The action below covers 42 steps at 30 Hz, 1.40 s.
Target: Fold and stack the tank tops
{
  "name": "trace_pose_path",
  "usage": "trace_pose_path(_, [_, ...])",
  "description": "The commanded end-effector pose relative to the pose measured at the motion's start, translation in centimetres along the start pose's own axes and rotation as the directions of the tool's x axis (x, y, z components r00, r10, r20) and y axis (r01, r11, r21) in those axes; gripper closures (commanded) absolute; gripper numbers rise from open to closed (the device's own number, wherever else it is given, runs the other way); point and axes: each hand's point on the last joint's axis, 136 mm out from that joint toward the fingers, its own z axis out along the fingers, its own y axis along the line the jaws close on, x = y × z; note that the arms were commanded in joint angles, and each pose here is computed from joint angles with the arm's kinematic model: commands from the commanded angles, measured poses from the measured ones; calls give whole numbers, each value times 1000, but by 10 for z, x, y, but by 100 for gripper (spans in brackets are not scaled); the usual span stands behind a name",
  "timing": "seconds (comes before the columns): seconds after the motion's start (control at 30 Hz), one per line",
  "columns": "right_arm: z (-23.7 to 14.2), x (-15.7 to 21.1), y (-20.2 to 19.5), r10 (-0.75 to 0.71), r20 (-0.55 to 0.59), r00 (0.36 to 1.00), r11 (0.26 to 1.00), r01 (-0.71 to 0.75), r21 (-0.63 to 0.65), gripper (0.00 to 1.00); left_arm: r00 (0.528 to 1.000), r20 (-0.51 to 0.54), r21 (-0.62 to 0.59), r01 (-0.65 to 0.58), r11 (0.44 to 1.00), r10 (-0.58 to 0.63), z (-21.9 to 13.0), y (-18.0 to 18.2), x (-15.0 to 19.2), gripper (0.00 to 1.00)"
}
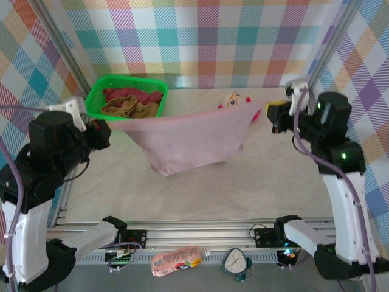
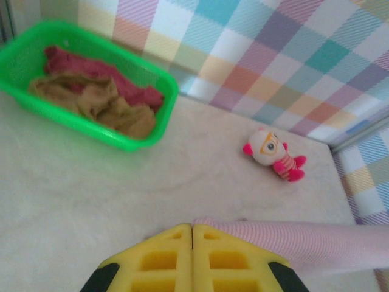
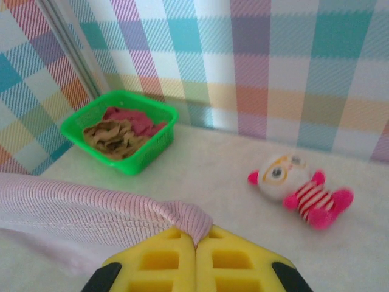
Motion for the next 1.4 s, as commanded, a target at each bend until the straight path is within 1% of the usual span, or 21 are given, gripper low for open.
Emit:
trace_pose_path(0.0, [54, -33, -28, -87, 37, 996, 996, 86, 39, 100, 982, 61, -106, -172, 979, 179, 51, -12, -35, 100])
trace_pose_path(0.03, [64, -45, -30, -130, 49, 990, 991, 128, 32, 100, 978, 79, -105, -185, 977, 193, 61, -19, -45, 100])
trace_pose_path(0.1, [84, -70, -36, -157, 92, 983, 988, 155, 29, 100, 970, 105, -101, -210, 973, 220, 85, -35, -63, 100])
trace_pose_path(0.2, [107, -103, -44, -161, 148, 976, 987, 161, 15, 100, 955, 149, -111, -243, 964, 258, 110, -50, -88, 100])
trace_pose_path(0.3, [124, -125, -47, -161, 190, 968, 986, 165, -5, 100, 935, 200, -155, -267, 951, 294, 118, -56, -117, 100])
trace_pose_path(0.4, [127, -138, -44, -172, 222, 960, 983, 181, -19, 100, 915, 252, -164, -280, 946, 315, 110, -63, -140, 100])
trace_pose_path(0.43, [125, -140, -44, -145, 227, 963, 988, 154, -23, 100, 911, 261, -160, -285, 945, 319, 108, -65, -144, 100])
trace_pose_path(0.53, [117, -146, -44, -163, 238, 958, 986, 169, -6, 100, 909, 253, -144, -305, 941, 333, 109, -67, -143, 100])
trace_pose_path(0.6, [108, -146, -42, -162, 236, 958, 986, 169, -8, 100, 919, 211, -105, -318, 942, 334, 109, -69, -130, 100])
trace_pose_path(0.67, [102, -135, -37, -150, 209, 966, 987, 159, -30, 100, 931, 172, -79, -313, 946, 322, 104, -66, -116, 100])
trace_pose_path(0.73, [97, -117, -30, -121, 183, 976, 989, 134, -63, 100, 941, 123, -69, -309, 949, 316, 96, -58, -99, 100])
trace_pose_path(0.83, [88, -72, -21, -63, 97, 993, 991, 74, -111, 100, 960, 29, -23, -277, 961, 278, 84, -44, -60, 100])
trace_pose_path(0.93, [82, 0, -20, -5, -45, 999, 994, 0, -108, 100, 974, -136, 24, -181, 983, 183, 89, -24, 12, 100])
trace_pose_path(1.0, [76, 62, -21, 46, -183, 982, 994, -63, -87, 100, 968, -236, 8, -80, 997, 80, 93, -3, 65, 100])
trace_pose_path(1.03, [70, 84, -20, 67, -225, 972, 993, -87, -77, 100, 963, -268, 6, -32, 999, 33, 93, 4, 86, 100])
trace_pose_path(1.07, [67, 118, -19, 104, -293, 950, 990, -129, -65, 100, 955, -295, 3, 14, 1000, -12, 91, 13, 108, 100])
trace_pose_path(1.13, [55, 171, -14, 164, -406, 899, 979, -198, -42, 100, 931, -353, -51, 85, 995, -98, 92, 35, 153, 100])
trace_pose_path(1.2, [46, 221, -16, 216, -510, 833, 971, -240, 19, 100, 880, -435, -87, 168, 982, -189, 97, 48, 204, 100])
trace_pose_path(1.27, [43, 258, -19, 248, -577, 778, 963, -262, 60, 100, 835, -495, -110, 215, 970, -241, 106, 55, 247, 100])
trace_pose_path(1.3, [43, 273, -22, 269, -610, 746, 958, -271, 91, 100, 823, -512, -123, 212, 970, -245, 110, 56, 261, 100])
trace_pose_path(1.37, [47, 284, -27, 294, -622, 726, 952, -279, 125, 100, 815, -537, -149, 163, 975, -219, 113, 59, 277, 100])
